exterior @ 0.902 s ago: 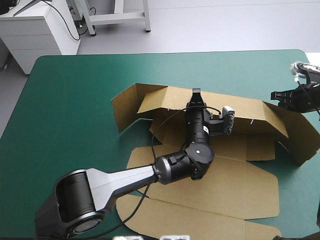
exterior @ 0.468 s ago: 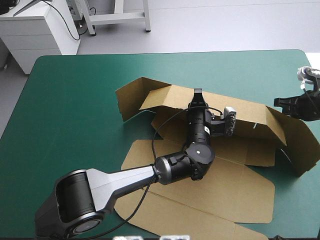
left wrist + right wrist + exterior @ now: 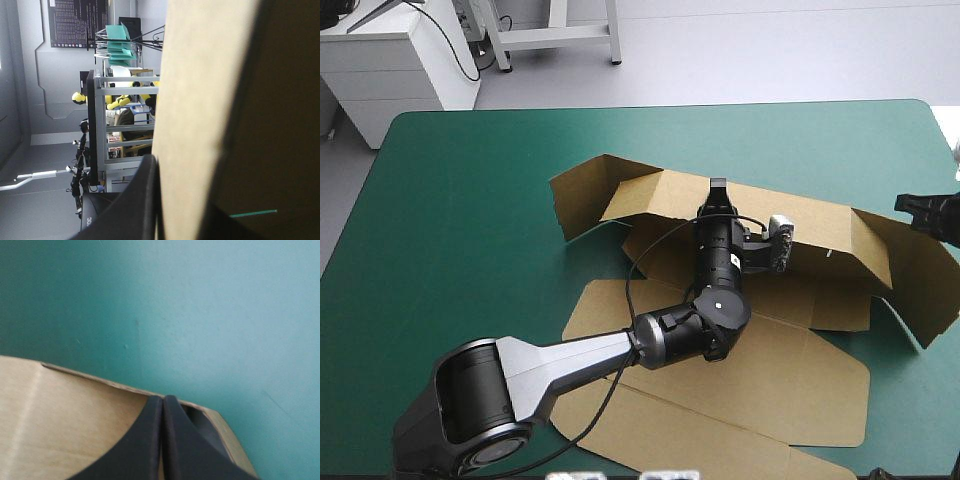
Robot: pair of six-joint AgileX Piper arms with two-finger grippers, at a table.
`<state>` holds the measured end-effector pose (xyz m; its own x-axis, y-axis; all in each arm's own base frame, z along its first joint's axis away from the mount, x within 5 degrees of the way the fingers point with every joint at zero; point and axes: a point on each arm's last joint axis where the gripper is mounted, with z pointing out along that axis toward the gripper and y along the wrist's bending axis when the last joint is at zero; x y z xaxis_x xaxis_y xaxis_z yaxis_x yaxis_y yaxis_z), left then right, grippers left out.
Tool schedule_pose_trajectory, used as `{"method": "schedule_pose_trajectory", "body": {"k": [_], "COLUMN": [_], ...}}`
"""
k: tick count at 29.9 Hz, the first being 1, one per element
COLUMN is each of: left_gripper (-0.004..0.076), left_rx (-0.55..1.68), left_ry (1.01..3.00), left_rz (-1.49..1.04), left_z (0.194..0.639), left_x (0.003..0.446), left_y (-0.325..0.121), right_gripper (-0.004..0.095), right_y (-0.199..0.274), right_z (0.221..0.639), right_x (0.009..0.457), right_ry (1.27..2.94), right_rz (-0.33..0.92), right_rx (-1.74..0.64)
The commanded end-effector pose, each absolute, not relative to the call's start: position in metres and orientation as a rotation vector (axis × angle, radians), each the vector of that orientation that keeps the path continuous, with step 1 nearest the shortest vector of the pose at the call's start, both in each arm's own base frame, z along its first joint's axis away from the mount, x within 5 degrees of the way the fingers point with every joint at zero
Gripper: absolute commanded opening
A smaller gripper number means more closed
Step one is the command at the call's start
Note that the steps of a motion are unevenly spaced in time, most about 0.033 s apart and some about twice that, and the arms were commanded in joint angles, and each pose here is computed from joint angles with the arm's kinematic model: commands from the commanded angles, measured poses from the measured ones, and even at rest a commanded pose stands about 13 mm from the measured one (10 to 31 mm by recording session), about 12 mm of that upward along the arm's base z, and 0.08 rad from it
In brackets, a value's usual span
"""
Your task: Fold the box
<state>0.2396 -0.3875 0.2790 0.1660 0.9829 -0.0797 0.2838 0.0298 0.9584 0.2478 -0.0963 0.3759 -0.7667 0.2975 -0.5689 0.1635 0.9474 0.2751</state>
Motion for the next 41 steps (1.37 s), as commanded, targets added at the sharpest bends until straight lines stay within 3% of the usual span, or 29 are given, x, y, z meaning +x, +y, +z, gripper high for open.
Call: {"method": "schedule_pose_trajectory", "body": {"k": [1,9,15,22,25,33,41], "left_gripper": [-0.0008,-0.0008,-0.0008,-0.0008,-0.0008,-0.0008,-0.0008], "left_rx": [1.375,1.379,1.378,1.360,1.350,1.350,1.337], "left_ry": [1.332,1.325,1.315,1.301,1.309,1.309,1.323], "left_rz": [0.813,0.807,0.813,0.816,0.812,0.803,0.766], "left_z": [0.302,0.302,0.303,0.305,0.305,0.305,0.304], "left_x": [0.234,0.234,0.234,0.235,0.235,0.235,0.235], "left_y": [-0.384,-0.385,-0.385,-0.385,-0.384,-0.385,-0.386], "right_gripper": [-0.0020,-0.0020,-0.0020,-0.0020,-0.0020,-0.0020,-0.0020], "right_y": [-0.097,-0.115,-0.123,-0.128,-0.121,-0.087,-0.069], "right_z": [0.400,0.393,0.361,0.345,0.334,0.310,0.330], "right_x": [0.254,0.281,0.295,0.283,0.274,0.250,0.224], "right_ry": [2.277,2.322,2.471,2.618,2.647,2.577,2.510], "right_rz": [0.381,0.410,0.501,0.403,0.443,0.742,0.705], "right_rx": [0.311,0.332,0.320,0.369,0.379,0.329,0.305]}}
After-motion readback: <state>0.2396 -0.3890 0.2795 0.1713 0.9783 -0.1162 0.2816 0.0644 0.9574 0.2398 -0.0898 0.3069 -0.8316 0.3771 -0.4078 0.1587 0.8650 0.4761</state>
